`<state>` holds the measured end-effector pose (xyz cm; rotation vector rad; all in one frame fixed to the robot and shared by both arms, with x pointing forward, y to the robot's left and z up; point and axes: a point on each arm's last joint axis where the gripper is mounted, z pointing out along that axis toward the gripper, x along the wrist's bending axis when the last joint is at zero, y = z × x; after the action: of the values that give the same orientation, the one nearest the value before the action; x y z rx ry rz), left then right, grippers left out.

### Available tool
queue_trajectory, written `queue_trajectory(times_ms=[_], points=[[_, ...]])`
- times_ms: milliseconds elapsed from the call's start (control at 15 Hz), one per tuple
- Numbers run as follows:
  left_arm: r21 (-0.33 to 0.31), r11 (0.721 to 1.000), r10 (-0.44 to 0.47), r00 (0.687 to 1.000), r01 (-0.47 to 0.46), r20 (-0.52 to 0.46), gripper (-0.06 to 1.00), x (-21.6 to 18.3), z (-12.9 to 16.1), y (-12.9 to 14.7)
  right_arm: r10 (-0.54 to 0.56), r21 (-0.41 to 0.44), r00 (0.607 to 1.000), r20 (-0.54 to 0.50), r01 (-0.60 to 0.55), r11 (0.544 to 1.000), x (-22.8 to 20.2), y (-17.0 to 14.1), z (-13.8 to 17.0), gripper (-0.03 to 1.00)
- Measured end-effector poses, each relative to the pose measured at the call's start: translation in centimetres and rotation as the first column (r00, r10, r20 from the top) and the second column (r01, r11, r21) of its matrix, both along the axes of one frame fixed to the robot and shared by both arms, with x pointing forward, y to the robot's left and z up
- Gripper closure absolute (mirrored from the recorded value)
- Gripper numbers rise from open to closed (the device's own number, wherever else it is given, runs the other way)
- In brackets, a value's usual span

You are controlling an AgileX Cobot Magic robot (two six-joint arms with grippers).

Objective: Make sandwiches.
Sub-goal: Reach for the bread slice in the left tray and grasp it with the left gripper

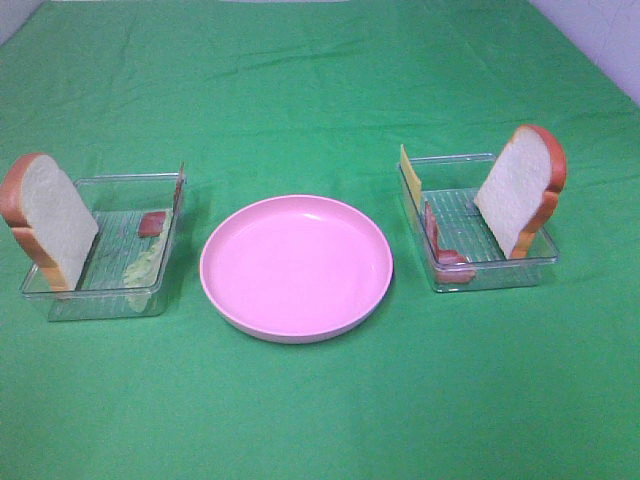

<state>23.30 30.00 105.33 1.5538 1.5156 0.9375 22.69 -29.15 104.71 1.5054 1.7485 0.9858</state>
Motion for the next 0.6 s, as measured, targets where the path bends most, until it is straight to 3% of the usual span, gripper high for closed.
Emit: queue_trajectory(times_ms=[600], points=[[0.0,1.0,0.0,1.0,0.0,0.0,0.17,0.0,0.0,0.0,0.0,0.0,1.0,0.0,0.0,1.0,0.0,0.0,0.0,0.16]])
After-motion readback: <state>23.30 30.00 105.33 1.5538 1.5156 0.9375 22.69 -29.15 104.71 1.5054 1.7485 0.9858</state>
